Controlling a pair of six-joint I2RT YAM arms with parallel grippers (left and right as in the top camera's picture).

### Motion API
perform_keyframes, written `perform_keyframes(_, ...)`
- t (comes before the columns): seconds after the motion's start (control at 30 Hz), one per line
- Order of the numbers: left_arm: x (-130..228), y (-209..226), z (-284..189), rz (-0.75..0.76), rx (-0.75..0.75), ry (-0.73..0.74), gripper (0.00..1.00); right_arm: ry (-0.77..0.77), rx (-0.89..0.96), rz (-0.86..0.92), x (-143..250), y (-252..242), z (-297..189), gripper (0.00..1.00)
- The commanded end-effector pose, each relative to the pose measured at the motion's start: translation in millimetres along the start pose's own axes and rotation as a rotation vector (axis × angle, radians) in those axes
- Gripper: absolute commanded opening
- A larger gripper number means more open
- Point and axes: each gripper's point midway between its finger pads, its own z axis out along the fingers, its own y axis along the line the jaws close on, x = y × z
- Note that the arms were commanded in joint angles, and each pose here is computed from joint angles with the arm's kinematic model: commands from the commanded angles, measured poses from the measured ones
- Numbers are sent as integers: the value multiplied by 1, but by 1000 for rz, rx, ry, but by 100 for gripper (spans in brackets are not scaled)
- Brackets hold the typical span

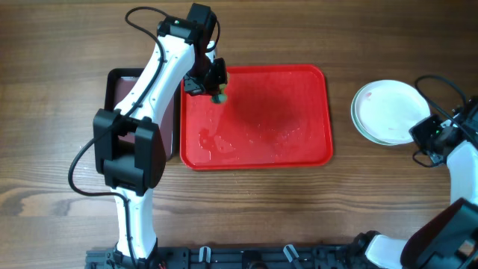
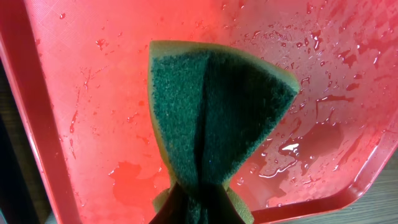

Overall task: Clean dirty plates on tray and stack at the side
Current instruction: 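Lift the plate with the right gripper and stack it on the cleaned plates, then lower the sponge into the black tray and open the left gripper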

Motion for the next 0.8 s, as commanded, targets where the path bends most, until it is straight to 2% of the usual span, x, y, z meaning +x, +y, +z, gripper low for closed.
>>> perform_keyframes(0.0, -1, 0, -9, 18, 3, -23, 4, 16, 73, 49, 3, -15, 21, 4)
perform_keyframes(0.23, -1, 0, -9, 18, 3, -24, 4, 16, 100, 55, 1, -21, 39, 5)
perform_keyframes(0.3, -1, 0, -9, 18, 3, -25, 4, 6, 94, 53, -2, -20, 39, 40)
perform_keyframes(0.37, -2, -1, -9, 19, 5, -28, 4, 10, 38, 45, -3, -10, 40, 49)
perform_keyframes(0.5, -2, -1, -9, 20, 6, -30, 4, 53, -175, -28, -4, 33, 31, 52)
perform_keyframes(0.7, -4, 2, -15, 12, 9, -41, 4, 72, -196, -61, -4, 48, 20, 53)
perform_keyframes(0.77, -6, 4, -30, 4, 16, -61, 4, 102, -283, -124, 3, 67, 11, 51)
